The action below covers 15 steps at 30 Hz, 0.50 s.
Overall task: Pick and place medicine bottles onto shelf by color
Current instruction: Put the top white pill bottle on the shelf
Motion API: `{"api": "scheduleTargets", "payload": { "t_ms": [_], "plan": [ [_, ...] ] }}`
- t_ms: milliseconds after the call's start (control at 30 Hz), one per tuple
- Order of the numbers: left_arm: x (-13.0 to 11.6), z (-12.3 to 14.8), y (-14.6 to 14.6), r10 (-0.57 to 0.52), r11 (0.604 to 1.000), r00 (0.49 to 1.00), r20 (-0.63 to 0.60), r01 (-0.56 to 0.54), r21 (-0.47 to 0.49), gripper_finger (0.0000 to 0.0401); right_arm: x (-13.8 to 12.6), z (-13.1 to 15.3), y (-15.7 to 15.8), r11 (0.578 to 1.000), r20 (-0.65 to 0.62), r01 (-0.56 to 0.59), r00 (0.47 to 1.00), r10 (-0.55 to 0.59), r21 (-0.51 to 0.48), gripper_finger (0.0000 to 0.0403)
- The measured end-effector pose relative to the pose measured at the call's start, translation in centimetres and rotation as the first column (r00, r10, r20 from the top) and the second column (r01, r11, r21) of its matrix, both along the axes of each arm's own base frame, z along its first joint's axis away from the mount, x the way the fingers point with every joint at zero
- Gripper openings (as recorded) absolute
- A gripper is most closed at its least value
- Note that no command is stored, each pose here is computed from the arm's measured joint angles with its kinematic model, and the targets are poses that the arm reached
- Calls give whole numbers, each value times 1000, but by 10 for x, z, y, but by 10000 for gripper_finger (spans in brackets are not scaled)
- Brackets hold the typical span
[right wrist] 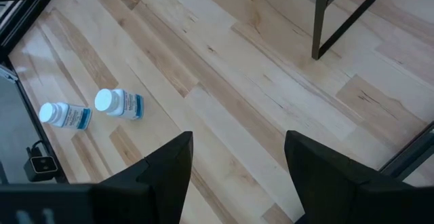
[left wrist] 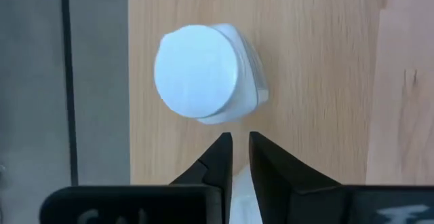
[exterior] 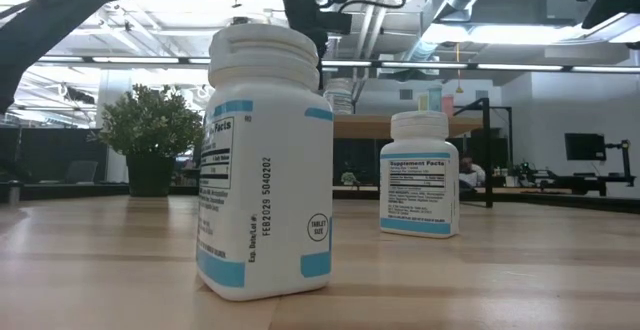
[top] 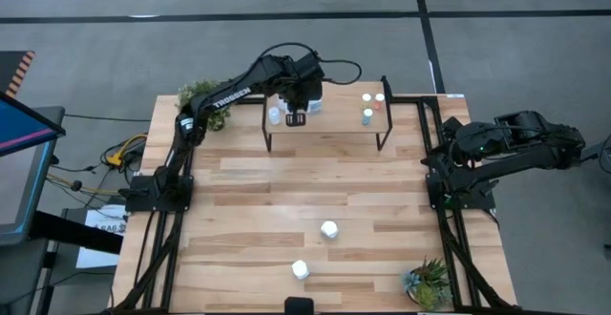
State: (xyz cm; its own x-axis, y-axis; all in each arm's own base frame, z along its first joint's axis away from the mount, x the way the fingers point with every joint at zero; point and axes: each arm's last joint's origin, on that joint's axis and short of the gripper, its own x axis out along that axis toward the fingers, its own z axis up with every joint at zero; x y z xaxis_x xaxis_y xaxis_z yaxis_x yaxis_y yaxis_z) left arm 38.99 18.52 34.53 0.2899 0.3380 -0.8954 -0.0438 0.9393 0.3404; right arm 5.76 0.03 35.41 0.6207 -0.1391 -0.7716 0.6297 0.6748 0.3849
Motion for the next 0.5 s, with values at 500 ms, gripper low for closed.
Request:
{"api": "scheduleTargets", "payload": {
  "t_ms": [500],
  "plan": [
    [12, -18, 2, -37, 999, 998, -41, 37, -3, 36, -1, -1, 0, 1000, -18, 0, 1000, 0, -1, 255]
  ]
}}
